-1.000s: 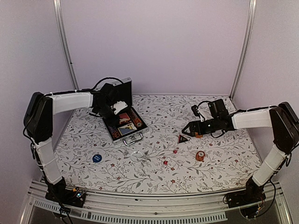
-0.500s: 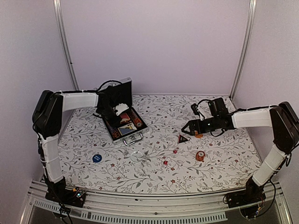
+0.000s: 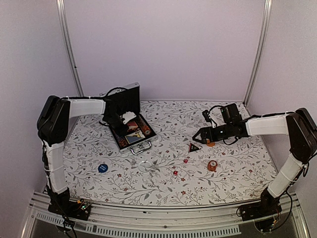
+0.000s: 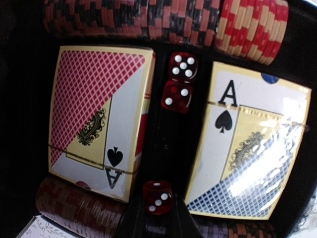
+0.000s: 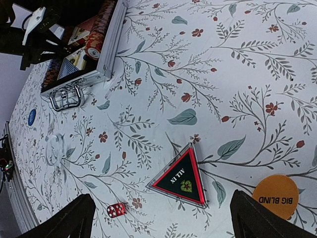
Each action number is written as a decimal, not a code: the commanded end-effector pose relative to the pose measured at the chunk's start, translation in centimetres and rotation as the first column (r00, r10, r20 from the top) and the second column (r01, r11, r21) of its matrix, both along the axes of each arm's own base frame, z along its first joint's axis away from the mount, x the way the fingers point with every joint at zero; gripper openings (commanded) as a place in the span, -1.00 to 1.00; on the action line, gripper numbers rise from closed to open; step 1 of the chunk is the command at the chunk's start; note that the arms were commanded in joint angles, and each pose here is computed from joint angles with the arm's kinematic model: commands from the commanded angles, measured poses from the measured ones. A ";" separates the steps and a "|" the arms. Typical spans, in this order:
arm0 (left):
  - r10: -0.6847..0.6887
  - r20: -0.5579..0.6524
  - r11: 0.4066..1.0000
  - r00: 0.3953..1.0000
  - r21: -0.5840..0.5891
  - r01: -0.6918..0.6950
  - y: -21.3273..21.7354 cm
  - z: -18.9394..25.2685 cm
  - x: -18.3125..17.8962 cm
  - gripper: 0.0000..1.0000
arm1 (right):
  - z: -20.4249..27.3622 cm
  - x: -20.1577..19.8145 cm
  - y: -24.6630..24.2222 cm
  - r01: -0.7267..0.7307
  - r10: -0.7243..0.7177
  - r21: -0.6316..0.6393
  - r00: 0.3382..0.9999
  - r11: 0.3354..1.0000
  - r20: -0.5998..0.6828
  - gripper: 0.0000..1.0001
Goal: Pack up texas hold em set
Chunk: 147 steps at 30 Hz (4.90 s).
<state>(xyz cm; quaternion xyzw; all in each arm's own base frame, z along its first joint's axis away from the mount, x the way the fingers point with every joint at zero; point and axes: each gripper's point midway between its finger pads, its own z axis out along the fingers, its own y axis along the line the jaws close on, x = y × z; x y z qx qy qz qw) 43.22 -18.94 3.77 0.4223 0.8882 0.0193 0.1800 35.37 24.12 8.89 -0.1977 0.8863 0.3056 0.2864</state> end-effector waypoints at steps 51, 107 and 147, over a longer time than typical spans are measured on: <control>-0.246 0.012 0.926 0.969 -0.293 0.239 -19.6 6.9 -16.9 0.15 | 1.8 0.5 -0.6 0.026 -0.024 -0.037 0.999 0.999 0.040 0.98; -0.638 -0.027 0.757 0.770 -0.202 0.621 -26.2 -1.0 -22.0 -0.40 | 0.8 -1.2 -0.8 0.031 -0.031 -0.003 1.000 1.000 0.004 0.98; -0.057 0.119 0.995 0.991 -0.070 0.065 -6.4 6.1 -5.3 -0.70 | 0.8 -0.6 -0.3 0.013 -0.013 0.006 1.000 1.000 0.014 0.98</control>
